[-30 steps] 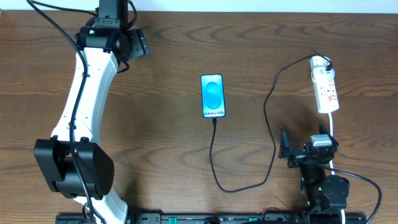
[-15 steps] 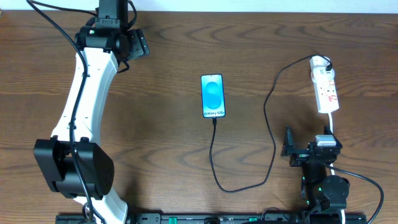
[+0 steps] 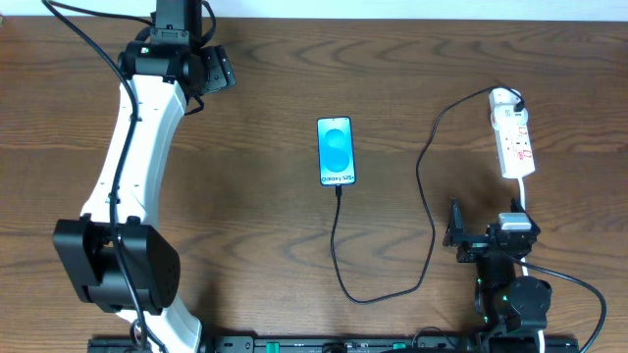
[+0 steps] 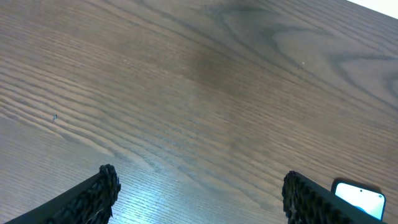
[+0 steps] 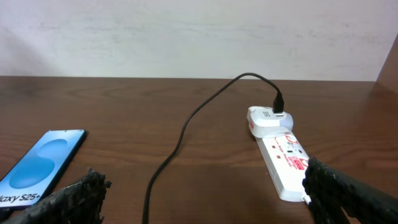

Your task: Plug charger to phone and switch on socket

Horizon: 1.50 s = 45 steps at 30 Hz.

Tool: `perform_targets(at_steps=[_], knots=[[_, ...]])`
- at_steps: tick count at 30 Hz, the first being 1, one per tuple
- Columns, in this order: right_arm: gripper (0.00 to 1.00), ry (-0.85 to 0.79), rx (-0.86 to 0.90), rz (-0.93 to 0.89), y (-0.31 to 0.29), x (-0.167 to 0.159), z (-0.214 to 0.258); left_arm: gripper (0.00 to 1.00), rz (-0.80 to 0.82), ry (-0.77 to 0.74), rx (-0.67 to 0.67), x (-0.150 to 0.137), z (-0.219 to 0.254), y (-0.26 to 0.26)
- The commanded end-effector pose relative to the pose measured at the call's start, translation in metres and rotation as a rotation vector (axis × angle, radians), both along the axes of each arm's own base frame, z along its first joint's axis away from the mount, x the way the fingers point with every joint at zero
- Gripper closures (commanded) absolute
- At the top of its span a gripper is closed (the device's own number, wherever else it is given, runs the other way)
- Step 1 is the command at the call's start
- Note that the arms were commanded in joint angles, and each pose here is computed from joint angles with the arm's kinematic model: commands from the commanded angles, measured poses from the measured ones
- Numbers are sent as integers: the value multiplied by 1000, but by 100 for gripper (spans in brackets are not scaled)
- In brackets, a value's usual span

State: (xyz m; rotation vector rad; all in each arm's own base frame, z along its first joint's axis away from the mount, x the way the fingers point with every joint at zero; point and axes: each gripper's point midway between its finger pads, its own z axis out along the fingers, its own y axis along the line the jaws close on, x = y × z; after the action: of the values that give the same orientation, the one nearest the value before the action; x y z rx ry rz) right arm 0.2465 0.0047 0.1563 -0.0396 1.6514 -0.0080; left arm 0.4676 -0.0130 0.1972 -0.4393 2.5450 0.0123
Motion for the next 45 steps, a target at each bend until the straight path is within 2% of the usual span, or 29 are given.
perform_targets(at_steps=[1,19,26,32,38,45], knots=[[1,-5,17,6,2,0,0,14,15,7,12,-1,-3,4],[1,-5,17,6,2,0,0,14,13,25,19,-4,-5,5],[1,-5,17,6,2,0,0,14,13,122,27,-25,-17,7],[1,-6,17,6,2,0,0,14,22,228,32,-54,-47,9],[1,-5,17,6,2,0,0,14,23,154,26,-65,-58,10],[1,-6,17,6,2,0,0,14,53,86,78,-94,-52,23]])
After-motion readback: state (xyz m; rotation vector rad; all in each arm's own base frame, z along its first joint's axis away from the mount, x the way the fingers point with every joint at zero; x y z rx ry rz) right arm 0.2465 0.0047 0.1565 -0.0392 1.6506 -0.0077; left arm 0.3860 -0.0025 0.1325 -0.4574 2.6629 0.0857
